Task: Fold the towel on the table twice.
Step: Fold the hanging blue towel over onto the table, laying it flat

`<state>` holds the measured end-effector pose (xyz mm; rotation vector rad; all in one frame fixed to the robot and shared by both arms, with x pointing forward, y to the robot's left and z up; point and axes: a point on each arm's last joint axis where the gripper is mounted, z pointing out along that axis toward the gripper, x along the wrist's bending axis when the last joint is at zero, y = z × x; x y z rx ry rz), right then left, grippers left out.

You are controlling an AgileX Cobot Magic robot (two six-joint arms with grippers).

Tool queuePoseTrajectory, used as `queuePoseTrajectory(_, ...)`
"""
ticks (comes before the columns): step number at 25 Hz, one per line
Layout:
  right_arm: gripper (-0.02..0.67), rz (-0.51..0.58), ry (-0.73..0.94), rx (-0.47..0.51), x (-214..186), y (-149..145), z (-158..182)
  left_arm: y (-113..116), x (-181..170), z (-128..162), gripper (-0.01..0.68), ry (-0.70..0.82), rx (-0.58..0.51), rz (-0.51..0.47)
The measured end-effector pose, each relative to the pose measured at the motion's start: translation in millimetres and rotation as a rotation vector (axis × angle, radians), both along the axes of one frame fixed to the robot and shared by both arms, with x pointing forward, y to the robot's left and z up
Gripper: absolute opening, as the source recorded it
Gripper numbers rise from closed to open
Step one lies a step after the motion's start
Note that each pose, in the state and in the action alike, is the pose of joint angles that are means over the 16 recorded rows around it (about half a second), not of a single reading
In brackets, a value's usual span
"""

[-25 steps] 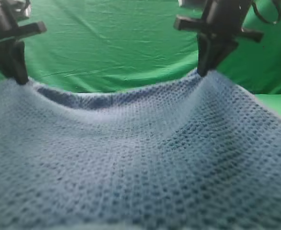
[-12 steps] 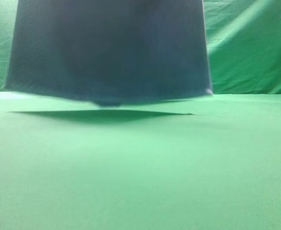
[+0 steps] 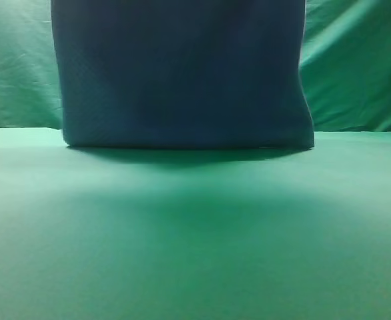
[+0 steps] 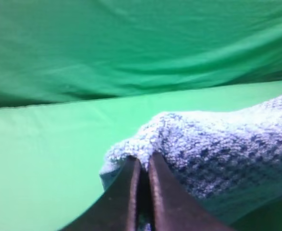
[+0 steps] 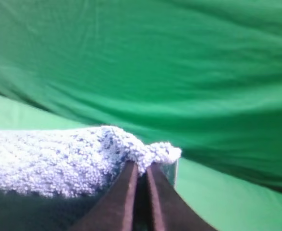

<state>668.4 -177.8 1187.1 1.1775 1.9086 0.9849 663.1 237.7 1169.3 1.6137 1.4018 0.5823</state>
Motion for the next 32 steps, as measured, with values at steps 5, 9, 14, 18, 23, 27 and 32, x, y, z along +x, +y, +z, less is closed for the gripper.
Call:
queuePoseTrajectory(5, 0.000, 0.008, 0.104, -0.032, -11.4, -3.4, -9.1, -1.1, -12.5, -18.5, 0.000, 0.067, -0.012, 0.010)
queuePoseTrajectory(9, 0.000, 0.015, 0.162, -0.043, -27.6, -6.2, -10.6, -0.5, -33.0, -24.3, 0.000, 0.084, -0.023, 0.022)
queuePoseTrajectory(14, 0.000, 0.027, 0.207, -0.053, -55.7, -9.8, -14.9, 1.1, -67.5, -29.7, 0.000, 0.091, -0.040, 0.026)
queuePoseTrajectory(18, 0.000, 0.038, 0.235, -0.054, -83.4, -13.4, -25.7, 2.8, -98.9, -39.1, 0.000, 0.111, -0.059, 0.020)
queuePoseTrajectory(23, 0.000, 0.051, 0.269, -0.046, -122.6, -19.8, -44.7, 4.3, -140.1, -57.1, 0.000, 0.153, -0.087, 0.000)
queuePoseTrajectory(27, 0.000, 0.058, 0.286, -0.027, -154.8, -26.5, -55.9, 5.4, -172.6, -70.6, 0.000, 0.182, -0.107, -0.021)
queuePoseTrajectory(32, 0.000, 0.063, 0.311, 0.006, -191.1, -35.2, -67.0, 5.9, -206.1, -84.7, 0.000, 0.219, -0.123, -0.054)
